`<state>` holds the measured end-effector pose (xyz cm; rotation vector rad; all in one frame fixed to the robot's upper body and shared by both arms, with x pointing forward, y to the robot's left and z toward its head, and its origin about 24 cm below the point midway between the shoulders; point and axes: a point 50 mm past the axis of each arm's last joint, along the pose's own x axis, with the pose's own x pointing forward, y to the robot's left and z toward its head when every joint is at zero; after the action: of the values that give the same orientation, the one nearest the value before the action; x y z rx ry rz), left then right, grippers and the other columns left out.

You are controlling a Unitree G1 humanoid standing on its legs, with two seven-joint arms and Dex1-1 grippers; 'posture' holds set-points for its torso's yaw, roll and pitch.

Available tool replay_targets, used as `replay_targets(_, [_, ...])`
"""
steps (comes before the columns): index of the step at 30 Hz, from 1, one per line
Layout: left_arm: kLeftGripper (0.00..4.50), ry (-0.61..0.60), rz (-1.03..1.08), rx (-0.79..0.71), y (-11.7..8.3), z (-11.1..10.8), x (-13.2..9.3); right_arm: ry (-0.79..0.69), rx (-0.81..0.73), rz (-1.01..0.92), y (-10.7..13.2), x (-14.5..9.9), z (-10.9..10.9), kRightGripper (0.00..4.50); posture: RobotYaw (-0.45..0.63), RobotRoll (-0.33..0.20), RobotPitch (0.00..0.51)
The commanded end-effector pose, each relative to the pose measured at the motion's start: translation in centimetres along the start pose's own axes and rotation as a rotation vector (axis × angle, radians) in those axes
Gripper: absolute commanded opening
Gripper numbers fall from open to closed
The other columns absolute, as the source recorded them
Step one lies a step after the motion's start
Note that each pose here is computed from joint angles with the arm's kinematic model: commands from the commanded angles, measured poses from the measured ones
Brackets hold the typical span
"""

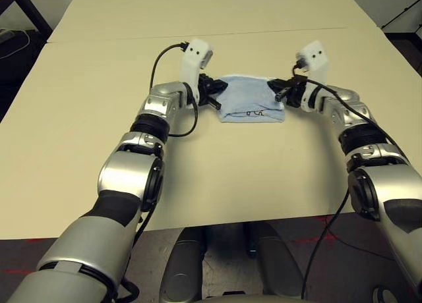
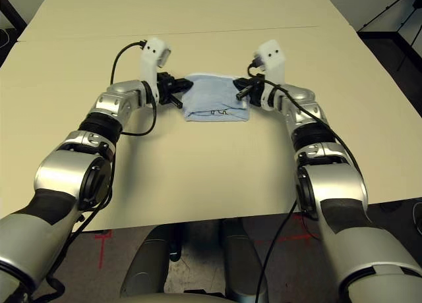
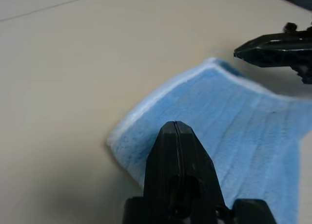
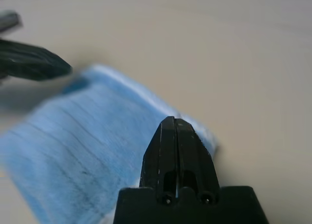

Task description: Fold the towel and set it aside.

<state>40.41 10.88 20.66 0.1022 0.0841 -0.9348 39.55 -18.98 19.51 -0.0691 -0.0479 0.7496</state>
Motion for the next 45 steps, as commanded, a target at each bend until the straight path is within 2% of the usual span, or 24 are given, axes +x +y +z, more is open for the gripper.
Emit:
replay_targets(1, [0.39, -0.038, -0.089, -0.017, -0.5, 0.4, -1.2, -0.053, 0.012, 0.054, -0.2, -1.4, 0.6, 0.00, 0.07, 0.000, 0.245])
replay_targets(3, [0.96, -0.055, -0.092, -0.004, -0.6, 0.6, -1.9, -0.067, 0.002, 0.084, -0.2, -2.0, 0.9, 0.00, 0.06, 0.000, 0.240])
replay_targets(4, [1.33, -0.056, -0.094, -0.004, -0.6, 0.7, -2.2, -0.070, -0.001, 0.100, -0.1, -2.4, 1.0, 0.23, 0.06, 0.000, 0.240])
replay_targets(7, [2.51, -0.054, -0.109, -0.004, -1.0, 0.7, -2.9, -0.078, -0.003, 0.122, 0.0, -3.0, 1.3, 1.10, 0.06, 0.000, 0.240])
replay_targets(12, [4.33, -0.037, -0.124, -0.048, -1.9, 0.3, -4.2, -0.073, -0.014, 0.129, 0.2, -3.6, 1.2, 2.87, 0.06, 0.000, 0.239])
replay_targets(13, [4.50, -0.028, -0.124, -0.065, -2.1, 0.2, -4.5, -0.075, -0.015, 0.128, 0.2, -3.6, 1.2, 3.22, 0.06, 0.000, 0.239])
replay_targets(16, [4.50, 0.000, -0.115, -0.137, -2.5, -0.6, -5.3, -0.078, -0.015, 0.128, 0.5, -3.6, 1.2, 4.37, 0.06, 0.000, 0.237])
replay_targets(17, [4.50, 0.008, -0.108, -0.158, -2.6, -0.8, -5.5, -0.078, -0.015, 0.128, 0.6, -3.6, 1.2, 4.48, 0.06, 0.000, 0.237])
replay_targets(22, [4.50, 0.029, -0.049, -0.290, -2.6, -2.1, -6.1, -0.130, 0.017, 0.155, 1.2, -3.6, 1.4, 4.48, 0.07, 0.000, 0.235])
replay_targets(26, [4.50, 0.000, 0.015, -0.177, -2.0, -2.6, -6.3, -0.167, 0.007, 0.180, 1.5, -4.1, 1.2, 4.48, 0.07, 0.000, 0.234])
replay_targets(31, [4.50, 0.013, 0.054, -0.005, -1.5, -3.7, -6.3, -0.114, -0.091, 0.224, 1.9, -5.3, -0.6, 4.48, 0.07, 0.000, 0.230])
replay_targets(38, [4.50, 0.092, 0.018, 0.101, -1.7, -5.4, -6.3, -0.112, -0.064, 0.205, 2.1, -5.7, -0.9, 4.48, 0.06, 0.000, 0.225])
replay_targets(45, [4.50, 0.064, 0.062, 0.142, -1.4, -5.5, -7.7, -0.088, 0.081, 0.066, 1.4, -6.2, -2.2, 4.48, 0.06, 0.000, 0.227])
